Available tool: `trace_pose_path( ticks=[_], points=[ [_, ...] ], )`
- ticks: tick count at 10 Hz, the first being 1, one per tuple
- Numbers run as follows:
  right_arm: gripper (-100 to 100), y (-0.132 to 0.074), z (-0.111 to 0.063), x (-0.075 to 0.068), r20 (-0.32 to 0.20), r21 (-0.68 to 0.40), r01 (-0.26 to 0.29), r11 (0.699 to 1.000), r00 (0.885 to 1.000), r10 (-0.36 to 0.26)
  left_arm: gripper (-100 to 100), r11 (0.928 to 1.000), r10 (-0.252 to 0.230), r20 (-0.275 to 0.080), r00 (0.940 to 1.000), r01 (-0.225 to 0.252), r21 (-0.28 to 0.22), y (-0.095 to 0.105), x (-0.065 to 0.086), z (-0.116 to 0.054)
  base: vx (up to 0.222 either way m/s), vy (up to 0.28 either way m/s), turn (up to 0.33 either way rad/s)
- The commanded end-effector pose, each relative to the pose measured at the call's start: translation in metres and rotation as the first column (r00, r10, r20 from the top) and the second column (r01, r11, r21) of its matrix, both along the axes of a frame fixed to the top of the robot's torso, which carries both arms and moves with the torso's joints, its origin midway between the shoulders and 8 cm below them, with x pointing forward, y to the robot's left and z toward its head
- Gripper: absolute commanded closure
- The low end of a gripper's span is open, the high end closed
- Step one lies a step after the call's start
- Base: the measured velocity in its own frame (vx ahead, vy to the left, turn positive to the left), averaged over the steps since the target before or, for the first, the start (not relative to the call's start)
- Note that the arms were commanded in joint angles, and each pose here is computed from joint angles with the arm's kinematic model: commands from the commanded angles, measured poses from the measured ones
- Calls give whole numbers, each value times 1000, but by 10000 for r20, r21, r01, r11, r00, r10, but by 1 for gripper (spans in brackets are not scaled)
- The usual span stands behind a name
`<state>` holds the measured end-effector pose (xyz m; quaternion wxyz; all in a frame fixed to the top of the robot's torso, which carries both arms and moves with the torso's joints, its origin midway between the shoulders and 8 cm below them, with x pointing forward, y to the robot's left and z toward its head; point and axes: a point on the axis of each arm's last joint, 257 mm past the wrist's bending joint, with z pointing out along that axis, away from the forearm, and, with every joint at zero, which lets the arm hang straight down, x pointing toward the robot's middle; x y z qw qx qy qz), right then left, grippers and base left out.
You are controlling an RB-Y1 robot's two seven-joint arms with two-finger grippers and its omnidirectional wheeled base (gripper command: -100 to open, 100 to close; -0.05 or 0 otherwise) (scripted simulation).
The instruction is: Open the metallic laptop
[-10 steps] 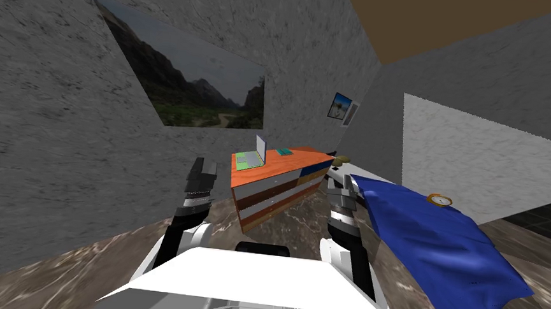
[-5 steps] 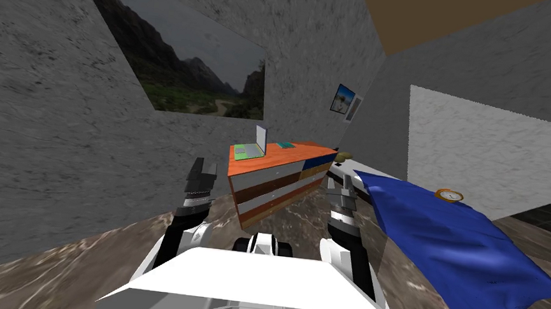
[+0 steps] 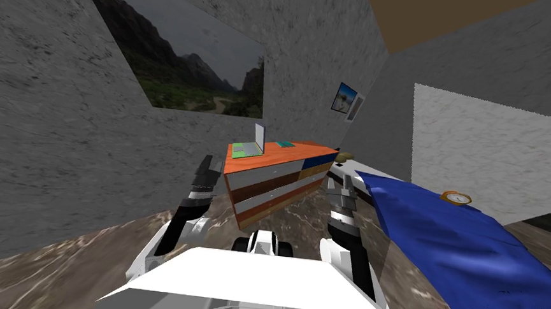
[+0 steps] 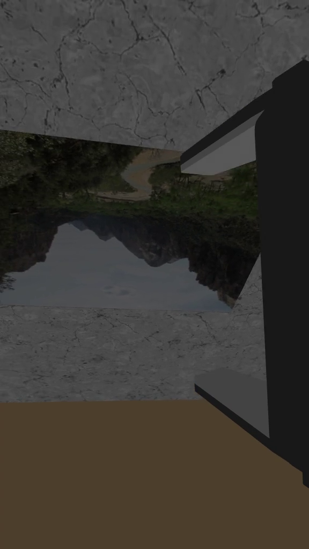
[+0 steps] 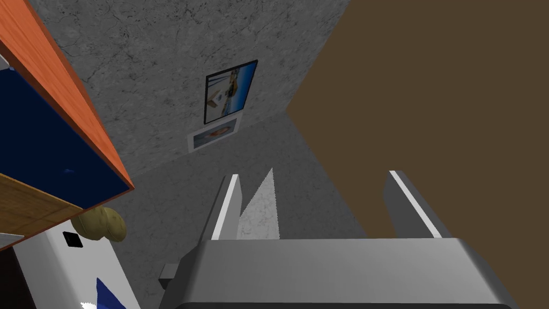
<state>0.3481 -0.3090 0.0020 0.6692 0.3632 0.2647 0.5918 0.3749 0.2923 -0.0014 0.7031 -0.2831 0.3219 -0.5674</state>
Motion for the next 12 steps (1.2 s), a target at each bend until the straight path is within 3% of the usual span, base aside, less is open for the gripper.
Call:
trace_pose_path(
  ticks=[1, 2, 3, 4, 6, 7, 8, 9, 11, 12],
  points=[
    [0, 0, 0, 0, 0, 0, 0, 10000, 10000, 0, -100, 9991, -402, -517, 9979, 396, -127, 4, 29, -9, 44, -127, 45],
    [0, 0, 0, 0, 0, 0, 0, 10000, 10000, 0, -100, 9990, -438, -417, 9982, 434, -122, 2, 30, -5, 21, -88, 19],
    [0, 0, 0, 0, 1, 0, 0, 10000, 10000, 0, -100, 9981, -576, -599, 9965, 562, -259, 5, 42, -7, 18, -81, 30],
    [0, 0, 0, 0, 0, 0, 0, 10000, 10000, 0, -100, 9980, -590, -563, 9967, 576, -257, 4, 43, -6, 19, -63, 18],
    [0, 0, 0, 0, 0, -1, 0, 10000, 10000, 0, -100, 9950, -810, -1027, 9914, 744, -665, 12, 68, -14, 36, -105, 50],
    [0, 0, 0, 0, 0, 0, 0, 10000, 10000, 0, -100, 9944, -882, -840, 9925, 829, -653, 9, 71, -5, 41, -96, 27],
    [0, 0, 0, 0, 1, 0, 0, 10000, 10000, 0, -100, 9921, -960, -1146, 9888, 856, -922, 15, 84, -11, 31, -100, 32],
    [0, 0, 0, 0, 0, 0, 0, 10000, 10000, 0, -100, 9915, -1025, -968, 9900, 938, -906, 12, 86, -3, 24, -87, 20],
    [0, 0, 0, 0, 0, -1, 0, 10000, 10000, 0, -100, 9836, -1206, -1423, 9824, 989, -1505, 22, 113, -9, 55, -122, 62],
    [0, 0, 0, 0, 0, 1, 0, 10000, 10000, 0, -100, 9825, -1296, -1207, 9842, 1111, -1494, 18, 117, 3, 38, -133, 32]
  ],
)
